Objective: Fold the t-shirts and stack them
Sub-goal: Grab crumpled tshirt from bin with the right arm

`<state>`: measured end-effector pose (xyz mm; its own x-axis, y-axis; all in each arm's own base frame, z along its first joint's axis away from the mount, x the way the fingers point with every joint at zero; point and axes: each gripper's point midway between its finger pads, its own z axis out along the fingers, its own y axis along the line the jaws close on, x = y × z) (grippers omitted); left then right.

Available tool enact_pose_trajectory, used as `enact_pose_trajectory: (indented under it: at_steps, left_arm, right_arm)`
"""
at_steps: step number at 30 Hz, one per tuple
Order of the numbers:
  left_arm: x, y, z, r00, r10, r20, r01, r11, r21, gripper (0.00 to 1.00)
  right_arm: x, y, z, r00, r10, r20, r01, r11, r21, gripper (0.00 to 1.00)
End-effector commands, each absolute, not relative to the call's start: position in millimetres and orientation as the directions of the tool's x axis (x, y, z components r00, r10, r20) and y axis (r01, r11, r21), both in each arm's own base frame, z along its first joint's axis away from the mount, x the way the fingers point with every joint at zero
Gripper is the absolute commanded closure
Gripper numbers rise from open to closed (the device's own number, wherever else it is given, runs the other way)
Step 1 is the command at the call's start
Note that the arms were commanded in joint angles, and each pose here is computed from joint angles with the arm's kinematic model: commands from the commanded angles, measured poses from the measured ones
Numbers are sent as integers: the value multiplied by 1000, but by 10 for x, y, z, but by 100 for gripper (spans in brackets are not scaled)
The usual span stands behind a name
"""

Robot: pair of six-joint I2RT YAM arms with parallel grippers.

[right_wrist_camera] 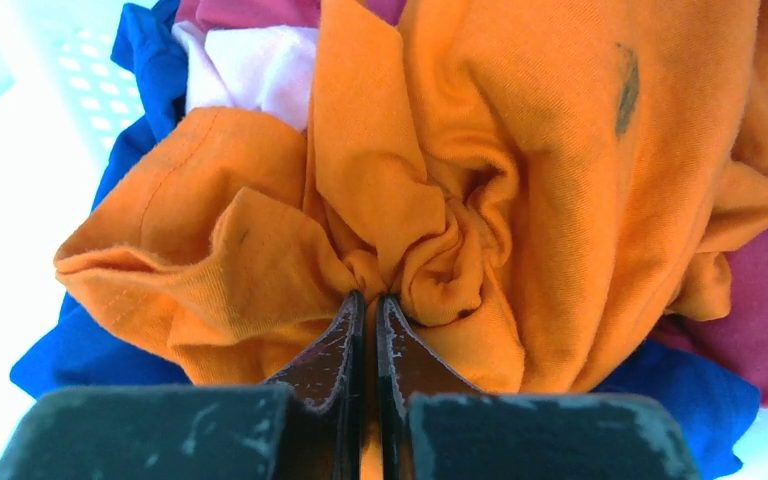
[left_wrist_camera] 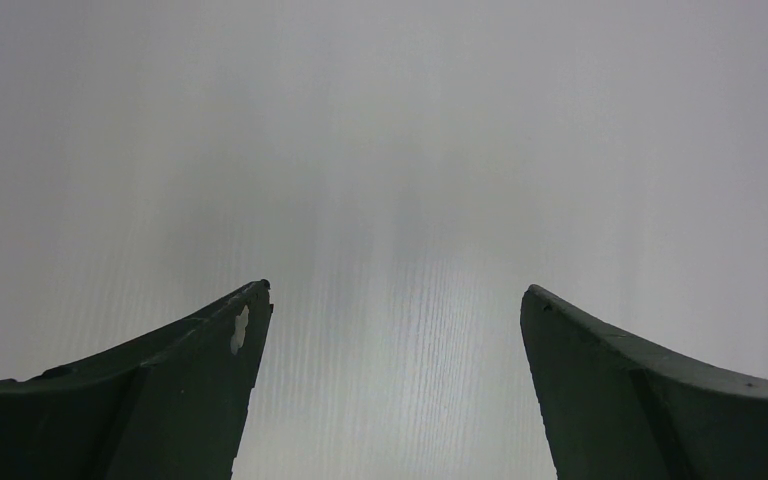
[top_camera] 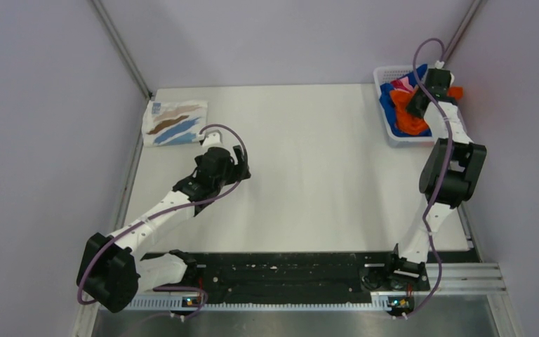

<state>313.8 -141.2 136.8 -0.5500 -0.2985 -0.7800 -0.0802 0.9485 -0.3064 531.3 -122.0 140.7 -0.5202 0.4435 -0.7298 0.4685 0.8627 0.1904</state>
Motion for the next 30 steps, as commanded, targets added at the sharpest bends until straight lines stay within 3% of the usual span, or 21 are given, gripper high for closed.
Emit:
enact_pose_trajectory:
  at_steps: [1,11,19,23,30]
  left_arm:
    - [3219,-1448,1623,-500,-323,-803,-61,939,-340,1]
    - [3215,-1461,1640,-498,-331,-801,-58,935,-351,1]
    - [3207,-1443,1661,-491,-339,-803,-63,933,-355,1]
    - [3206,-1450,1667,-489,-344,-802,-62,930,-361,1]
    - [3194,-1429,1682,-479,-358,-802,-73,926,-370,1]
  right_arm:
    - [5404,-1228,1936,-444,414,-794,429,877,217,100]
    - [5304,-1209,3445,-144,324,-935,335,905,262,100]
    - [5020,-1195,4478,131,254,-958,282,917,282,100]
    - [4867,-906,4980,228,266,-937,114,948,297,100]
    - [4463,23,5539,205,370,-906,-310,903,298,100]
